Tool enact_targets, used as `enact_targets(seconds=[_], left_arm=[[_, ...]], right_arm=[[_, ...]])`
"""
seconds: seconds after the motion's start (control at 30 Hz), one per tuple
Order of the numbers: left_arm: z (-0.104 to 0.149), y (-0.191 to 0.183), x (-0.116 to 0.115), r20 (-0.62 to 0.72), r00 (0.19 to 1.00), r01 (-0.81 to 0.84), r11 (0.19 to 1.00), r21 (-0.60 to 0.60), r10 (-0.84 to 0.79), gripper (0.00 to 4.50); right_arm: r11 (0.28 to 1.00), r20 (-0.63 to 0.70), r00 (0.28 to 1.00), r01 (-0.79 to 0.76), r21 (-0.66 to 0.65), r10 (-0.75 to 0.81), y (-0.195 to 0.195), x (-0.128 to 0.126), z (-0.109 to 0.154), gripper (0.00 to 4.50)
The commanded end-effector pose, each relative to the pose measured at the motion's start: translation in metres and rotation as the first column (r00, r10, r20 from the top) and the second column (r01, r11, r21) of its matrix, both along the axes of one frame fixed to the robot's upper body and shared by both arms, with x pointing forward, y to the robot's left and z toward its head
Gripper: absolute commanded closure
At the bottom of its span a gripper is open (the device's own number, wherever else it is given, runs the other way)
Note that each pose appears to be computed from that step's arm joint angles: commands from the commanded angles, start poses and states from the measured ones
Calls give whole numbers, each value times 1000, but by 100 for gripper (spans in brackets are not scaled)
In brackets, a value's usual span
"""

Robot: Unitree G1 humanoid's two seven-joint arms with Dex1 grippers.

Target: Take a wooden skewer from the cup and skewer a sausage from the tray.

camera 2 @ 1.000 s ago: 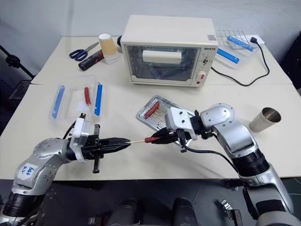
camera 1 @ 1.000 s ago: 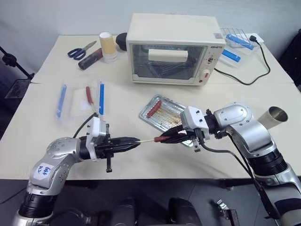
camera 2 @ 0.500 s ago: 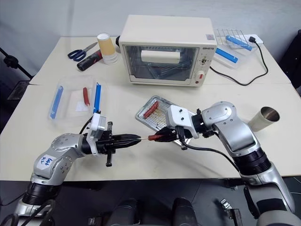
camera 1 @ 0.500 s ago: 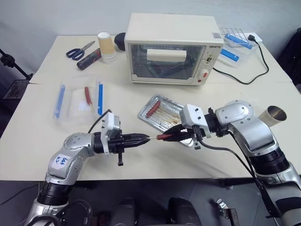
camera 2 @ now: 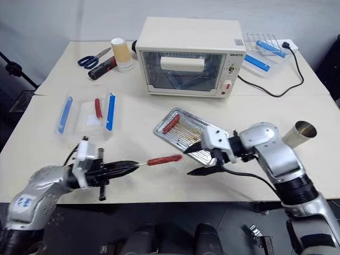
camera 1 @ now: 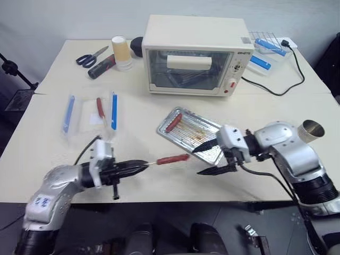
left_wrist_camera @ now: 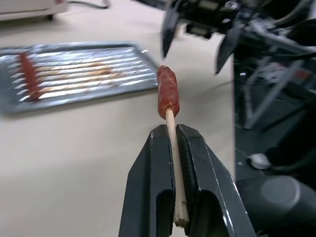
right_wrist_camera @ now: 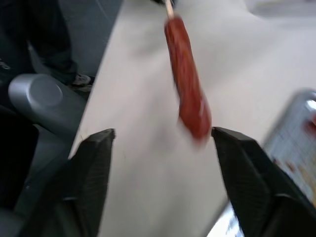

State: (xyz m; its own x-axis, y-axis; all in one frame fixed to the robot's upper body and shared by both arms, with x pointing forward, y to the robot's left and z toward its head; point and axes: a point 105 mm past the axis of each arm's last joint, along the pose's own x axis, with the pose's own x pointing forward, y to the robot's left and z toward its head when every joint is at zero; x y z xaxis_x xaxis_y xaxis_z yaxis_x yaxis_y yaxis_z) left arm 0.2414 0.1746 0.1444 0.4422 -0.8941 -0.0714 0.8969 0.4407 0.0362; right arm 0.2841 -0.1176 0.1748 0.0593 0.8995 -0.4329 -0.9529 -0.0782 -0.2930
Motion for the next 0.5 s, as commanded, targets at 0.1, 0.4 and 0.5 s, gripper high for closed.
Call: enact_targets(seconds=[0.1,0.4,0.5], left_arm=[[48,34,-9,147,946,-256,945,-204,288,450],[81,86,31,-49,536,-715,422,-558,843,450],[75,100,59,-161,388,-791,238,-563,908,450]], right_arm=[[921,157,987,-94,378,36,-11,-22,44,3],[752,120,975,64,656,-188,-7,-35,57,3],[757,157,969,43,652,-190,1,-40,47,3]])
